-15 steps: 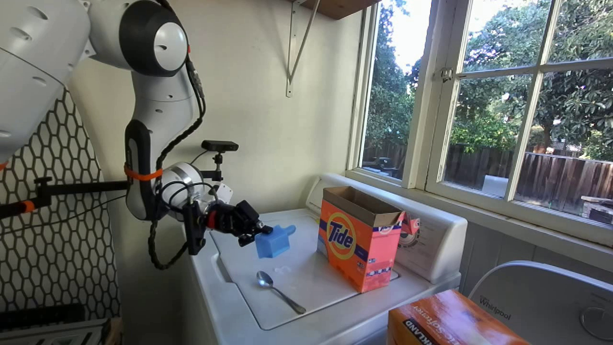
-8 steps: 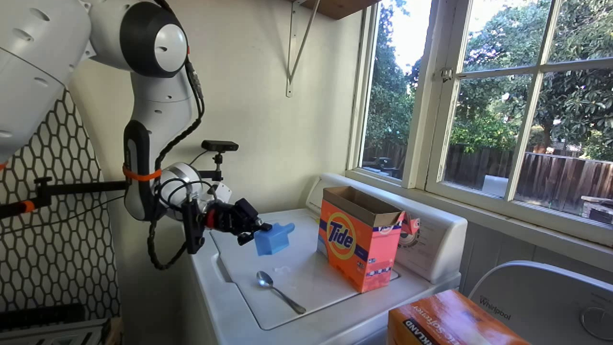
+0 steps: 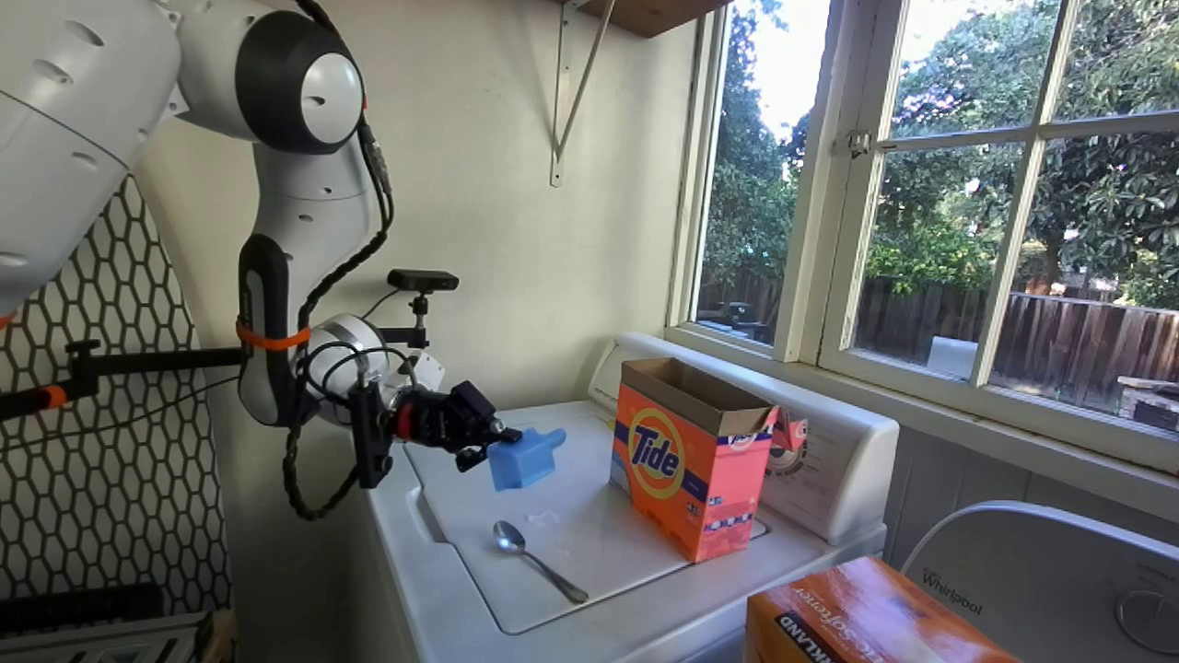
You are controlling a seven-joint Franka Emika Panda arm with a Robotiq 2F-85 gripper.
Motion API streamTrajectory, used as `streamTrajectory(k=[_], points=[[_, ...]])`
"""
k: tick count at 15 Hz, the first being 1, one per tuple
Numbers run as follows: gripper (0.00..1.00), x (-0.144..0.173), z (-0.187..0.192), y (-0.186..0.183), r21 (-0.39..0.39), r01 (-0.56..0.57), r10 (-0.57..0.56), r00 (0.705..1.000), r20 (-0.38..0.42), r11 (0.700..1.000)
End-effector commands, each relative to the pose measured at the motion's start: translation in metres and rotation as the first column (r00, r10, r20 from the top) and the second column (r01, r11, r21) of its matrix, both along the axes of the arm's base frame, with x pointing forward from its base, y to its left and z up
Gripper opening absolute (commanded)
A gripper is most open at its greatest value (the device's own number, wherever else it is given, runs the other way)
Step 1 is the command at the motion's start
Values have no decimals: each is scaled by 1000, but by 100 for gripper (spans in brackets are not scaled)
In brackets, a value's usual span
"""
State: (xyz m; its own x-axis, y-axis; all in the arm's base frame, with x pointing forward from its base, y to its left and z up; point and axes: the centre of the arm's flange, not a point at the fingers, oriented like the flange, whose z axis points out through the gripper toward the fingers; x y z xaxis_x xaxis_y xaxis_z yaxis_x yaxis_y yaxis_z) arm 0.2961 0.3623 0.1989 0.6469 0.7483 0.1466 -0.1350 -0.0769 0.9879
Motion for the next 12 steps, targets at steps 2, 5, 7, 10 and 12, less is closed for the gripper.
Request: streamTrajectory(k=[2, 5, 7, 10, 12], points=[[1, 0, -5, 4, -41, -10, 10, 1000, 9, 999], [1, 0, -5, 3, -46, -6, 7, 1000, 8, 999], [1, 1, -5, 3, -51, -1, 2, 1000, 16, 999], [1, 3, -7, 2, -59, 0, 1, 1000, 21, 998], [1, 4, -7, 2, -57, 2, -1, 1000, 23, 998]])
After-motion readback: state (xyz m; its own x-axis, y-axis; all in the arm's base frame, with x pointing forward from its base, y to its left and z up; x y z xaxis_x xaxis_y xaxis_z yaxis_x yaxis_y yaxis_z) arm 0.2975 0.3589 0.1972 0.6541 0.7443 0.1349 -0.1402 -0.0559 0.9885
